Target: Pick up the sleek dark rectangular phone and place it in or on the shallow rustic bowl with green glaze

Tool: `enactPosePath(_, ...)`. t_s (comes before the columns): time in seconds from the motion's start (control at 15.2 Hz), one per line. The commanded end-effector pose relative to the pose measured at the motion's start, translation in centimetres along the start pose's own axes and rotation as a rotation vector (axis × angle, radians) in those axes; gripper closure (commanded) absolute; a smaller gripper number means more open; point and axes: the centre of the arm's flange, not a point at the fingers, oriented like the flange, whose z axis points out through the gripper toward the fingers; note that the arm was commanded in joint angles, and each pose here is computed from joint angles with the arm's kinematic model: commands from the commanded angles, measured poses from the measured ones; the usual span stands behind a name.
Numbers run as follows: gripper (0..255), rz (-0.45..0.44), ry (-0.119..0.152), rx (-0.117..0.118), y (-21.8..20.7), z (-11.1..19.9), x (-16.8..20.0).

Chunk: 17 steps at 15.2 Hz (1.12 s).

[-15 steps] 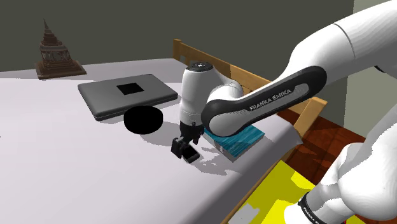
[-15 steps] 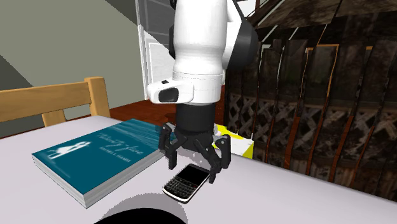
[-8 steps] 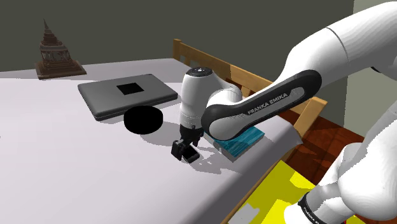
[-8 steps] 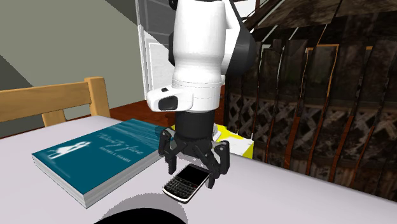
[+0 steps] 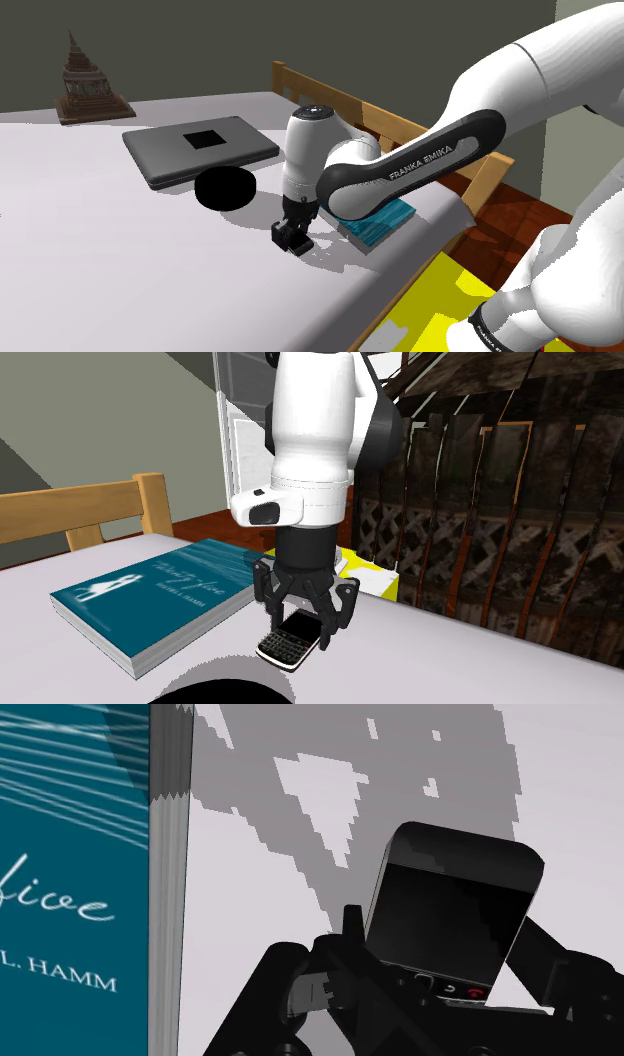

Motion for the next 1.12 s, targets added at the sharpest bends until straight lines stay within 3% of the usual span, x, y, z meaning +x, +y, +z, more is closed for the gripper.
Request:
enactPosePath(0.0,255,0.001,-0.001,0.0,0.1,0.1,0.0)
enactPosePath(0.2,255,0.001,-0.001,0.0,0.0,0.1,0.0)
enactPosePath(1.06,255,0.001,-0.001,0.0,0.4,-6.8,0.2)
